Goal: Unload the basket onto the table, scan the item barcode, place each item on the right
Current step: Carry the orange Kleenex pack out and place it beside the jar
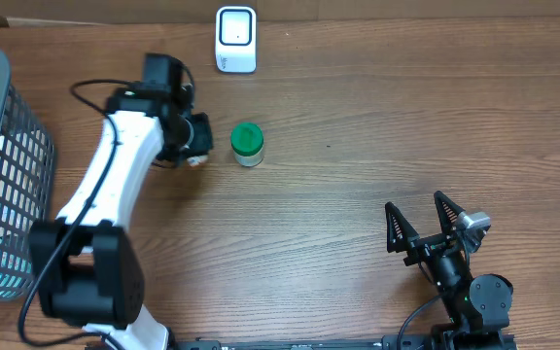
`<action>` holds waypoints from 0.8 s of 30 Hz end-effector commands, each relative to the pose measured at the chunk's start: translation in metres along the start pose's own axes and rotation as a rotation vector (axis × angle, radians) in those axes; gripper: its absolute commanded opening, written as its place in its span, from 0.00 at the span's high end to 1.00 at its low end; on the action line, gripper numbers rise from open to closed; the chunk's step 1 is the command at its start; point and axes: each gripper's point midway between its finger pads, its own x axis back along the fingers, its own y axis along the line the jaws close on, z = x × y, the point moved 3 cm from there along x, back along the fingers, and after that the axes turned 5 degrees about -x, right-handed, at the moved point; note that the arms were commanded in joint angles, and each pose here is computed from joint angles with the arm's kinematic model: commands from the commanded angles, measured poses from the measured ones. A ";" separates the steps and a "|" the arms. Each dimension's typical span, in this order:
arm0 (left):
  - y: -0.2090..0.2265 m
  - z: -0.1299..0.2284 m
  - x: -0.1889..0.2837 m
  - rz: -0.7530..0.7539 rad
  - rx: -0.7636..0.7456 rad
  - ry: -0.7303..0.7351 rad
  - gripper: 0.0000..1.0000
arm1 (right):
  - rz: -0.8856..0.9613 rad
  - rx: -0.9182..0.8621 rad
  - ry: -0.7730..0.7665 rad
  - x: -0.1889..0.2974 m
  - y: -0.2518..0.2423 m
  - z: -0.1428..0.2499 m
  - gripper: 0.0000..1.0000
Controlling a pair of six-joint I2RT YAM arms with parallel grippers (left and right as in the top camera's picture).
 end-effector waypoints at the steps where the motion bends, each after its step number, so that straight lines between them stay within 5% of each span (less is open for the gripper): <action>1: -0.001 0.009 -0.028 -0.031 0.037 0.063 0.82 | 0.009 0.002 -0.011 0.000 -0.003 0.000 0.00; 5: 0.000 0.011 -0.035 -0.036 0.039 0.086 0.52 | 0.009 0.002 -0.011 0.000 -0.003 0.000 0.00; 10: -0.005 -0.002 -0.006 -0.030 0.014 0.026 0.47 | 0.009 0.002 -0.011 0.000 -0.003 0.000 0.00; 15: -0.008 -0.030 0.077 -0.059 -0.015 -0.153 0.42 | 0.009 0.002 -0.011 0.000 -0.003 0.000 0.00; 21: 0.024 -0.044 0.204 -0.136 -0.001 -0.431 0.02 | 0.009 0.002 -0.011 0.000 -0.003 0.000 0.00; 24: 0.063 -0.041 0.255 -0.191 0.064 -0.547 0.00 | 0.009 0.002 -0.011 0.000 -0.003 0.000 0.00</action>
